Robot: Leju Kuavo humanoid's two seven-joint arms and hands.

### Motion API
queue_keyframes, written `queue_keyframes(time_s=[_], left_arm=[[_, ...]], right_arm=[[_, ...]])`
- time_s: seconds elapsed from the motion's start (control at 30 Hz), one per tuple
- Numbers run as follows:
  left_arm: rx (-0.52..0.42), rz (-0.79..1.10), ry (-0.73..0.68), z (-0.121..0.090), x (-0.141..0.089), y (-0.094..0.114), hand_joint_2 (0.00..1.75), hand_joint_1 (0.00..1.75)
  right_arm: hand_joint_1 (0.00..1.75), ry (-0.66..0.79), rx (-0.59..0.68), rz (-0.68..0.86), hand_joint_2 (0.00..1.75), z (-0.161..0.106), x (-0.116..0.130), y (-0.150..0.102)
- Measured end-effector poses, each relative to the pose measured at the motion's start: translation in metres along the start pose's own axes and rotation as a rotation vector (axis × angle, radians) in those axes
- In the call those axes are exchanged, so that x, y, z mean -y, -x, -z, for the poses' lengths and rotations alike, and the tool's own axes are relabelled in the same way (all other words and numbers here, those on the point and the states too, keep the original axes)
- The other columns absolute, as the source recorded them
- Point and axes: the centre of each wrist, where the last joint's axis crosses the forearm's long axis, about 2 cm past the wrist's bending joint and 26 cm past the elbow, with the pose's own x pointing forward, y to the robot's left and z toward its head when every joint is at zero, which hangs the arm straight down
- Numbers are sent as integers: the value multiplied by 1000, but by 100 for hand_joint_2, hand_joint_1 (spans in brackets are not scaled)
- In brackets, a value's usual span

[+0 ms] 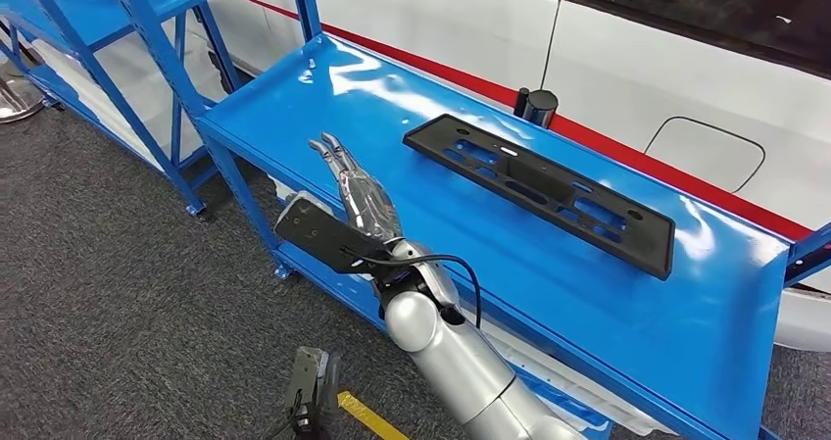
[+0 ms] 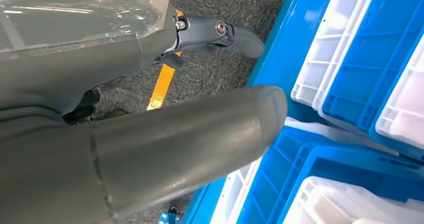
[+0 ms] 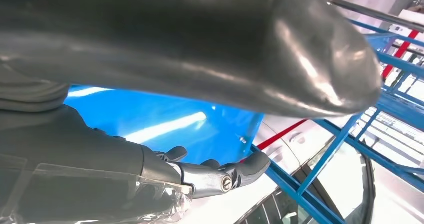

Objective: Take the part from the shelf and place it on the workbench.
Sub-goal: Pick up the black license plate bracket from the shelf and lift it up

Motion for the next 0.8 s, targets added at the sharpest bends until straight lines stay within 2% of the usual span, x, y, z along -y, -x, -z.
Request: queue_keyframes(time_s=[0.57,0.7,0.8], left_arm=[[-24,57,57,-1,3,0,0,0],[-31,58,56,-1,3,1,0,0],[-35,55,52,-2,1,3,0,0]], right_arm=[[0,58,-57,38,0,-10,-3,14],[0,134,-93,-69,0,-15,-1,21],[0,211,-127,-185,131,-18,4,27]])
